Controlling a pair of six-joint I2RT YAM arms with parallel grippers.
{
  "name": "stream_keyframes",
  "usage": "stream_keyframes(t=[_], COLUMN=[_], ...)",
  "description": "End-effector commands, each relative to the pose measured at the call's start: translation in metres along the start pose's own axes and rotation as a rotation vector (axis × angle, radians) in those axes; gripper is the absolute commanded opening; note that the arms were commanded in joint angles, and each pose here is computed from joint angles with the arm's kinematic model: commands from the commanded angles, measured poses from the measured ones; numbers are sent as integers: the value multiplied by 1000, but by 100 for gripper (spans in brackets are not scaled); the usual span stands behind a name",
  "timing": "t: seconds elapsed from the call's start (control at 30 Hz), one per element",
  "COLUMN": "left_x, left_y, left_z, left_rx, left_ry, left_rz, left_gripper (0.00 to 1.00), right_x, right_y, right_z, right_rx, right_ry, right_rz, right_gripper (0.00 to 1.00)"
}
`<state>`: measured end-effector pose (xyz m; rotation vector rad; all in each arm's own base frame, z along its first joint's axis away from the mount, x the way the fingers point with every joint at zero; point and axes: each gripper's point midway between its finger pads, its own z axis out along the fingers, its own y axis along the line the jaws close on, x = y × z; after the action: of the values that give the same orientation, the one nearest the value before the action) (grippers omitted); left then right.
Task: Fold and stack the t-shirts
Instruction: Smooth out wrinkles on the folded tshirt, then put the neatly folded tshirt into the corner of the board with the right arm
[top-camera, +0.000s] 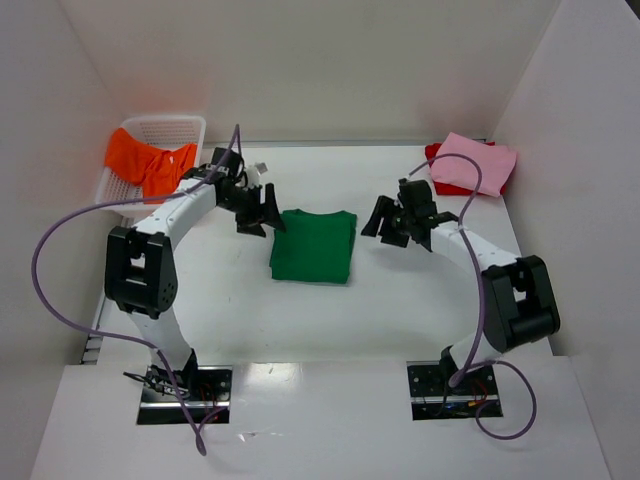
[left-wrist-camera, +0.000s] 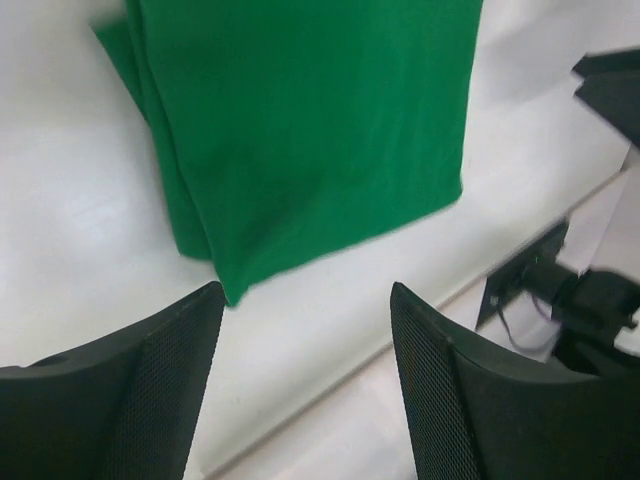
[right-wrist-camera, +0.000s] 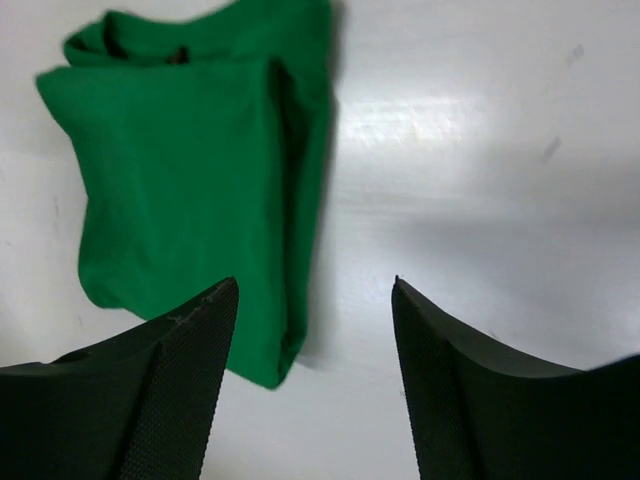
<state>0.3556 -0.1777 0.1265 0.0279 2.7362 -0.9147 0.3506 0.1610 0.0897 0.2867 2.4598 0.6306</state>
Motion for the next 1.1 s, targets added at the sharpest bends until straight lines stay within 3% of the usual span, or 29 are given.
stream_keyframes(t=[0.0,0.27,0.5,0.93,1.07], left_x=[-42,-73,-81,-81,-73], left_y=[6,20,17,25,28], left_z=[1,25,22,26,25], left_rx=[-7,-30,-29,-48,-61], left_ry=[-128,-183,-196,-206,-198], left_rz=[-4,-2,40,71,74], left_gripper=[75,77,77,78,78], right_x=[-22,11,19,74,73], right_y=[17,7,6,21,18], right_z=[20,55,60,93,96], right_rx=[-70,-97,-138,-94,-53], right_ry=[-32,112,96,254,228], right_rz=[-42,-29,-8,-8,1], right_gripper=[70,98,98,98,91])
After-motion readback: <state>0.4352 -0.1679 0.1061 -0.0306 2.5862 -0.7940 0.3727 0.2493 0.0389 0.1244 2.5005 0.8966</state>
